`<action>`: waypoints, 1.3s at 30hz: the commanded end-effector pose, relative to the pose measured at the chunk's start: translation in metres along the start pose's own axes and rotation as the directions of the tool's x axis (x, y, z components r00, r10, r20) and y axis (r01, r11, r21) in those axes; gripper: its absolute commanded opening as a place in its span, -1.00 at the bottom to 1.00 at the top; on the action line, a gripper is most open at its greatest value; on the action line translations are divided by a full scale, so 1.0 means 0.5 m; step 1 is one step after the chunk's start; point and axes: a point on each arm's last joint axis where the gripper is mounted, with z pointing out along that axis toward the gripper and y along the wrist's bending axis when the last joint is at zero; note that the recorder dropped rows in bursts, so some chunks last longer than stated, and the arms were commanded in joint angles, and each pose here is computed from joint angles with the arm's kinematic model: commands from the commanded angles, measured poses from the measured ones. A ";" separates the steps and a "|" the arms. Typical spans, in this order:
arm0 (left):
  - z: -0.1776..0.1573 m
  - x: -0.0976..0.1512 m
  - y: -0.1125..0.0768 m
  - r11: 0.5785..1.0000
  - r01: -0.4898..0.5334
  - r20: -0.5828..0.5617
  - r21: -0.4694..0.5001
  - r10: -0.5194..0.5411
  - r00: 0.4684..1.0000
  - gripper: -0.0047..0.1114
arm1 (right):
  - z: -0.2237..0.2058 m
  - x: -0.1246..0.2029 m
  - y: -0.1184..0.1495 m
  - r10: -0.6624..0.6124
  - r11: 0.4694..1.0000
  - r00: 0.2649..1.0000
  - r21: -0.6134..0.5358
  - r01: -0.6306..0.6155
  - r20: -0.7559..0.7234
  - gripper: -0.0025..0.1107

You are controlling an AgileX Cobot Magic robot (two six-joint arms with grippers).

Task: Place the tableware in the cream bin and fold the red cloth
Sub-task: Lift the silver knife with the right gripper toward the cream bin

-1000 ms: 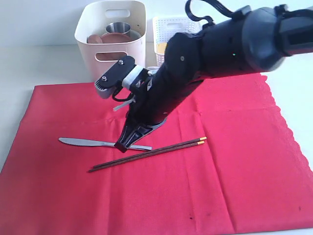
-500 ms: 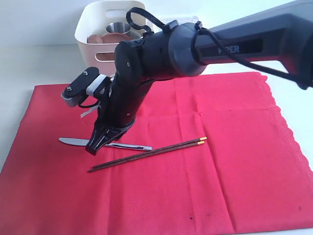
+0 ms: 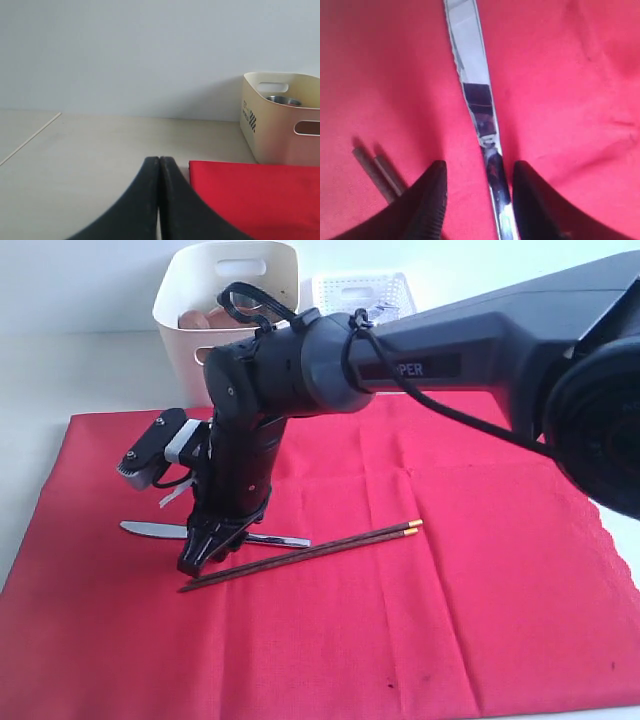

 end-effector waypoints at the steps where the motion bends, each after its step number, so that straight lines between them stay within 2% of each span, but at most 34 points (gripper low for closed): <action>1: 0.000 0.001 0.000 1.000 -0.010 0.003 -0.002 0.010 1.000 -0.91 | 0.010 -0.006 -0.003 -0.039 0.999 0.999 0.017 0.039 -0.014 -0.23; 3: 0.000 0.001 0.000 1.000 -0.010 0.003 -0.002 0.010 1.000 -0.91 | 0.010 -0.006 -0.003 -0.059 0.998 0.998 0.017 0.059 -0.013 -0.31; 11: 0.000 0.001 0.000 1.000 -0.010 0.003 -0.002 0.010 1.000 -0.91 | 0.010 -0.006 -0.003 -0.100 0.995 0.995 0.016 0.101 -0.016 -0.94; 19: 0.000 0.001 0.000 1.000 -0.010 0.003 -0.002 0.010 1.000 -0.91 | 0.008 -0.006 -0.004 -0.133 0.991 0.991 0.024 0.133 -0.017 -0.96; 27: 0.000 0.001 0.000 1.000 -0.010 0.003 -0.002 0.010 1.000 -0.91 | -0.024 -0.019 -0.012 -0.177 0.980 0.984 0.094 0.174 0.025 -0.96; 39: 0.000 0.001 0.000 1.000 -0.010 0.003 -0.002 0.010 1.000 -0.91 | -0.209 -0.061 -0.018 -0.213 0.957 0.938 0.252 0.144 0.273 -0.96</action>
